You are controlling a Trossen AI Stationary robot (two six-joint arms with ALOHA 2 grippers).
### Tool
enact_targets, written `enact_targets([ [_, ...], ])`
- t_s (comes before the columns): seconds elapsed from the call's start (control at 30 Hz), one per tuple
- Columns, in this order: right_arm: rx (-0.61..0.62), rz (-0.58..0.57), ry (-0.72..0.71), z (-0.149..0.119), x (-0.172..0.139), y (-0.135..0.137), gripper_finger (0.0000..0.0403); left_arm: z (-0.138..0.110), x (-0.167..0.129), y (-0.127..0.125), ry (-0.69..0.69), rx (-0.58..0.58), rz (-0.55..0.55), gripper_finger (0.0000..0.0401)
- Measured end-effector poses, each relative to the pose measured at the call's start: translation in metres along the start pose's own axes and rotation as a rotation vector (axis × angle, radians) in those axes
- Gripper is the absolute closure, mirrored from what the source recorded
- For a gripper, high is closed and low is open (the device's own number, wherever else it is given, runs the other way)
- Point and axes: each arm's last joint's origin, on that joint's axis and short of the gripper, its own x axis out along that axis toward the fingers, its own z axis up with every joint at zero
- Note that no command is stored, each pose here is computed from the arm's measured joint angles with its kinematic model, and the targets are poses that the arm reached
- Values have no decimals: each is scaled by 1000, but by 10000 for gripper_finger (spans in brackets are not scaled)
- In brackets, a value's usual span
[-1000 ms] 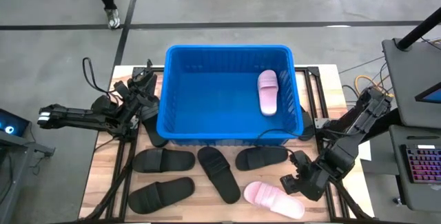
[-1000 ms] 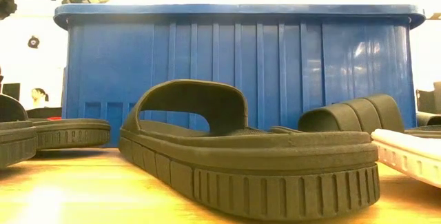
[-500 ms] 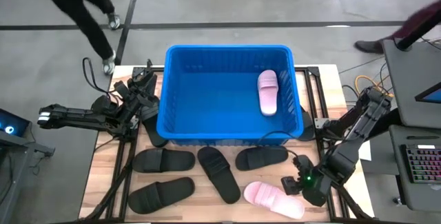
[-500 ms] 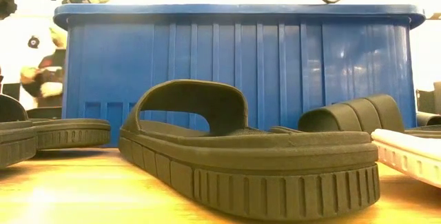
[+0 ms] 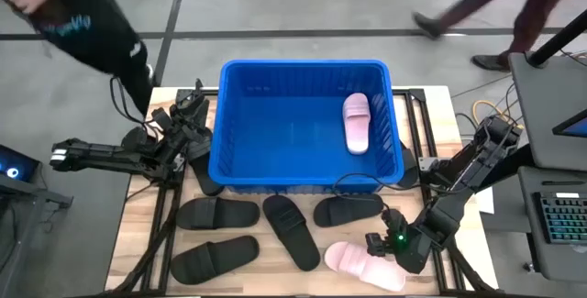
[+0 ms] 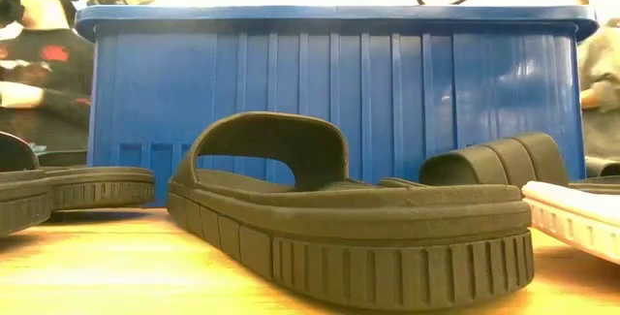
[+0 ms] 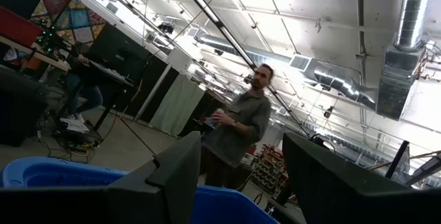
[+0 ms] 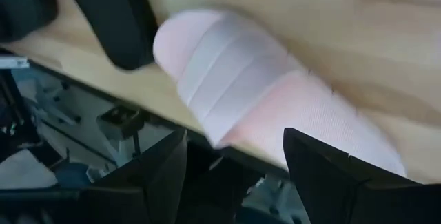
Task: Pick and place slides into bin
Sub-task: Stack the pink slide on top of the pink slide into the blue bin
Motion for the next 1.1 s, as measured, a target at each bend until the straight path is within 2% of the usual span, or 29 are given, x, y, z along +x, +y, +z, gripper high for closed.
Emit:
enact_targets([
  [0.2, -18, -13, -14, 4, 7, -8, 172, 0, 0, 0, 0, 0, 0, 209],
  [0.37, -82, 129, -56, 1, 12, -7, 172, 0, 0, 0, 1, 2, 0, 209],
  [0.63, -40, 189, -91, -9, 12, -11, 172, 0, 0, 0, 2, 2, 0, 209],
  [0.97, -59, 146, -113, -47, 40, -1, 173, -1, 0, 0, 4, 4, 1, 209],
  [1.1, -86, 86, -170, -56, 50, 4, 178, -1, 0, 0, 5, 5, 1, 209],
])
